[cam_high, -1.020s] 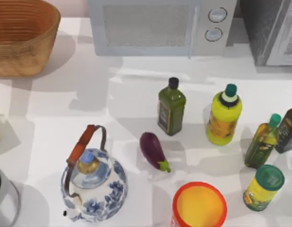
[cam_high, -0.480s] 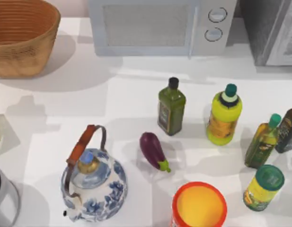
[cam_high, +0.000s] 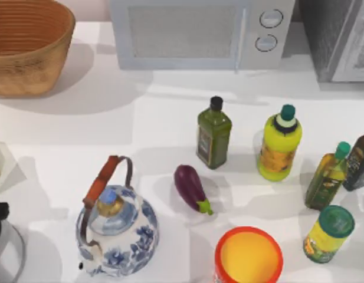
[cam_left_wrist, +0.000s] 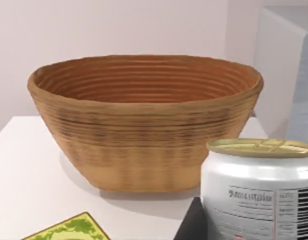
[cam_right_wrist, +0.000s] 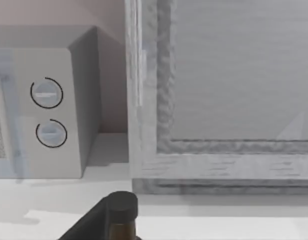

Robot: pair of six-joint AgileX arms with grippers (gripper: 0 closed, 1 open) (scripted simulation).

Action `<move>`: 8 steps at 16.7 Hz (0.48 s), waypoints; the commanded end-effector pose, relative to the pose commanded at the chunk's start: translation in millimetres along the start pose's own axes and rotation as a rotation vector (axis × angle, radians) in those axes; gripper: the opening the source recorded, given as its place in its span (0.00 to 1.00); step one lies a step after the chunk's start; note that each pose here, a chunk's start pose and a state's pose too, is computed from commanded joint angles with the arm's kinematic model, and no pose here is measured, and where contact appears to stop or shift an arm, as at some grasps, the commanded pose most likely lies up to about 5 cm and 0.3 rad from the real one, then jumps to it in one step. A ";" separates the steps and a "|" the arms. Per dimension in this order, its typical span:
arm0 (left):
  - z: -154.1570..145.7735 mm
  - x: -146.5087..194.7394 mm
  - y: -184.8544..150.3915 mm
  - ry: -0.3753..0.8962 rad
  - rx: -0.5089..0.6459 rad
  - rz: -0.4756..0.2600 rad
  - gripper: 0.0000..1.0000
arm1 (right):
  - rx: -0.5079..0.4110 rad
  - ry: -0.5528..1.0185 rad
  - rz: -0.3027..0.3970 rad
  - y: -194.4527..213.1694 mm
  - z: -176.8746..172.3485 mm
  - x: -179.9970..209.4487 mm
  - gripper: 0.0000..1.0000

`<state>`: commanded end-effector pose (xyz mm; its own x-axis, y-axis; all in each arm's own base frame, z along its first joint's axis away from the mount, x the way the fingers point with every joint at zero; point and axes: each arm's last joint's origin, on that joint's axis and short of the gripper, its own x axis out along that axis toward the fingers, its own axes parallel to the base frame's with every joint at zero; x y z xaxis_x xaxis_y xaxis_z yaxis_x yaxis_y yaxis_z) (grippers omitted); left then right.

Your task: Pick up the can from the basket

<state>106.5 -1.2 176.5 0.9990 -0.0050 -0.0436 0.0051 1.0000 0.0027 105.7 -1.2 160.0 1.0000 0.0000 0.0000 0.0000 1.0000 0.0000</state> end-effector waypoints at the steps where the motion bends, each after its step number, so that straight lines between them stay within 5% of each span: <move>1: -7.7 -0.2 0.0 -0.020 -0.001 0.002 0.00 | 0.000 0.000 0.000 0.0 0.0 0.0 1.00; 8: -12.9 -1.0 0.1 -0.053 -0.001 0.006 0.00 | 0.000 0.000 0.000 0.0 0.0 0.0 1.00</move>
<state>105.0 -1.0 163.7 1.0000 0.0007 0.0099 -0.0007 1.0000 0.0019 105.7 -1.2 160.0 1.0000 0.0000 0.0000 0.0000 1.0000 0.0000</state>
